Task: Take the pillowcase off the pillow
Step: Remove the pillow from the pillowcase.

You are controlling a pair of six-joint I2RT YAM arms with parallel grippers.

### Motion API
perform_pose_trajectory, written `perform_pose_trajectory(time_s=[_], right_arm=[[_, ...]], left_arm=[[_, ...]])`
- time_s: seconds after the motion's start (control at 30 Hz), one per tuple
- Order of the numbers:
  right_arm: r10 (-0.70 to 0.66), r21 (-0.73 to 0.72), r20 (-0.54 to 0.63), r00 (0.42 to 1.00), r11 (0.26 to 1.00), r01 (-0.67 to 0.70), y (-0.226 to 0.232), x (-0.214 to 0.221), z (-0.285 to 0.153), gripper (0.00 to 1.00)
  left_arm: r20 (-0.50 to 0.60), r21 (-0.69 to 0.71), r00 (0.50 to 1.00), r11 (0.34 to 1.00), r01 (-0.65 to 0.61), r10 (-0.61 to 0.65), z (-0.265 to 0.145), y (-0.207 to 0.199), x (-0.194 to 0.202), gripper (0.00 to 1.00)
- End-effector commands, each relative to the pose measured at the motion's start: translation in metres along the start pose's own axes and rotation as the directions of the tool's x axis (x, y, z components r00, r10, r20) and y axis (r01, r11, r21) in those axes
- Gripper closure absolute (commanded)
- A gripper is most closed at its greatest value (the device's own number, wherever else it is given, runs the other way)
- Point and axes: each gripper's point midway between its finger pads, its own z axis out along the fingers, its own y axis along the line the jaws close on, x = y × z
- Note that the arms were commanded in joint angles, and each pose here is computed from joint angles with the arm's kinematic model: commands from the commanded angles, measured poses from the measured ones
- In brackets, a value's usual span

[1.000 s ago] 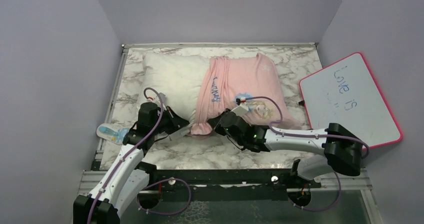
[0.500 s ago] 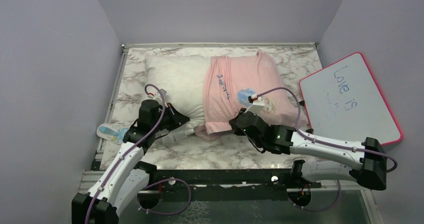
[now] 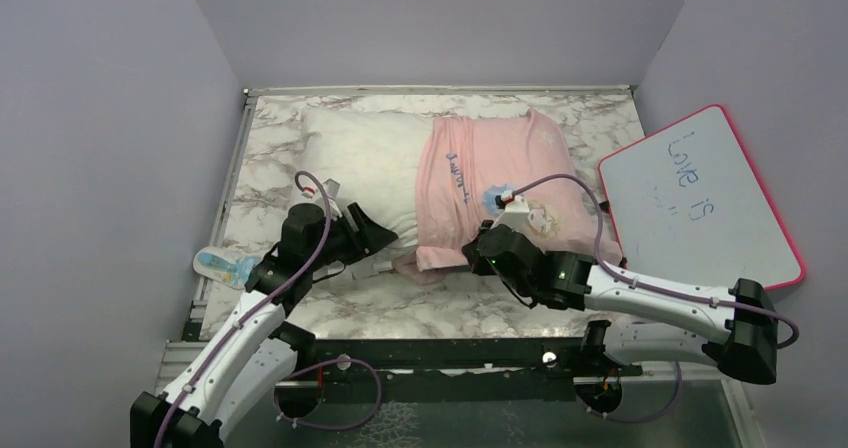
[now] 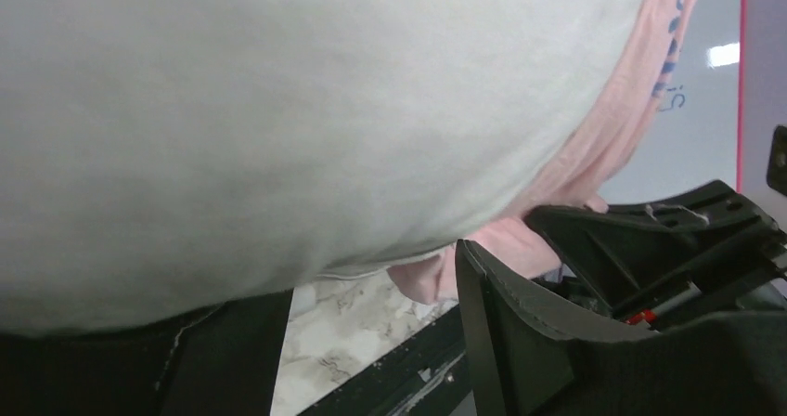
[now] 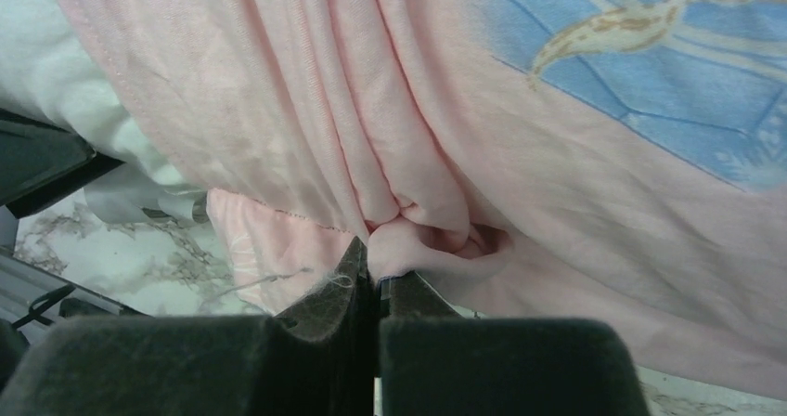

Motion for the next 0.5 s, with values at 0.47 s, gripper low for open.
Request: perform_pose_trajectory(time_s=[0.47], right_arm=[[0.013, -0.058, 0.059, 0.998, 0.998, -0.009, 0.029, -0.028, 0.003, 0.98]], left_arm=[[0.298, -0.061, 0.905, 0.94, 0.335, -0.303, 0.004, 0.007, 0.023, 0.25]])
